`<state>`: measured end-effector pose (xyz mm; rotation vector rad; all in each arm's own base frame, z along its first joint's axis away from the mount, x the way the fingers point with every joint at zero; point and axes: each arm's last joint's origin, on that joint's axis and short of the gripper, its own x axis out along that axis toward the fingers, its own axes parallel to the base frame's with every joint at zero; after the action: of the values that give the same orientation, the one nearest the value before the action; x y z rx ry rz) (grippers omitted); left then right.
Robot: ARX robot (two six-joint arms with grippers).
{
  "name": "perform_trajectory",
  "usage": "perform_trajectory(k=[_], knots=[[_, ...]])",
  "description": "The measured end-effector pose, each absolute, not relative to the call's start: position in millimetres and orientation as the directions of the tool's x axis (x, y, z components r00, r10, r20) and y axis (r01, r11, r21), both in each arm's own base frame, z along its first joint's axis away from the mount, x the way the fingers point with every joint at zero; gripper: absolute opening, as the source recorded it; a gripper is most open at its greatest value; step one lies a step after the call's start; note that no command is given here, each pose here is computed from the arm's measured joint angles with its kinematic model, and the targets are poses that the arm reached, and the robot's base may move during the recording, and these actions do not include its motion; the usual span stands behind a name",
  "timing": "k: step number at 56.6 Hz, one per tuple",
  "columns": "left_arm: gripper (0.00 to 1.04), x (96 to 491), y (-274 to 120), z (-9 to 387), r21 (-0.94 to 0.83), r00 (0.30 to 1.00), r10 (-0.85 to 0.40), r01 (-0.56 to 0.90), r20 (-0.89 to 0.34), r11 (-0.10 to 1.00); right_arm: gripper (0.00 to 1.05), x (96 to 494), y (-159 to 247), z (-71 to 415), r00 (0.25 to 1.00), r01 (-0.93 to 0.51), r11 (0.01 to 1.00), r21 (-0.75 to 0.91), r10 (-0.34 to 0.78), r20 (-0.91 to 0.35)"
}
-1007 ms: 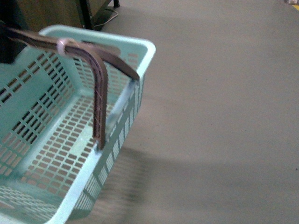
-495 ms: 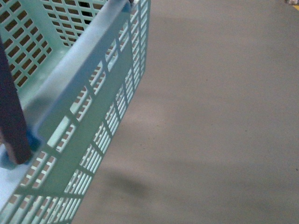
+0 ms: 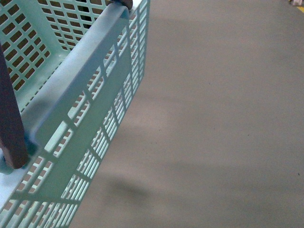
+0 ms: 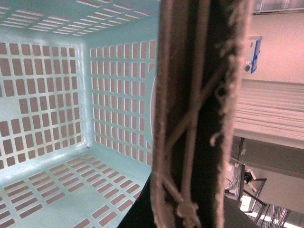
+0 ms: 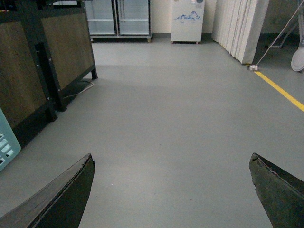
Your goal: Pick mango and avocado into basket
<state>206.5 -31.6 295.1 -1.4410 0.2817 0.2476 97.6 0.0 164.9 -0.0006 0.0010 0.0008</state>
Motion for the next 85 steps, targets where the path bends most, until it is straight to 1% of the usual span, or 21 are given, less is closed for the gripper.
perform_trajectory(k=[85], knots=[[0.07,206.5,-31.7,295.8,-0.936,0.942,-0.003,-0.332,-0.334,0.117,0.97,97.5,0.0,165.1,1.0,-0.001,1.0,0.0,0.001,0.0]])
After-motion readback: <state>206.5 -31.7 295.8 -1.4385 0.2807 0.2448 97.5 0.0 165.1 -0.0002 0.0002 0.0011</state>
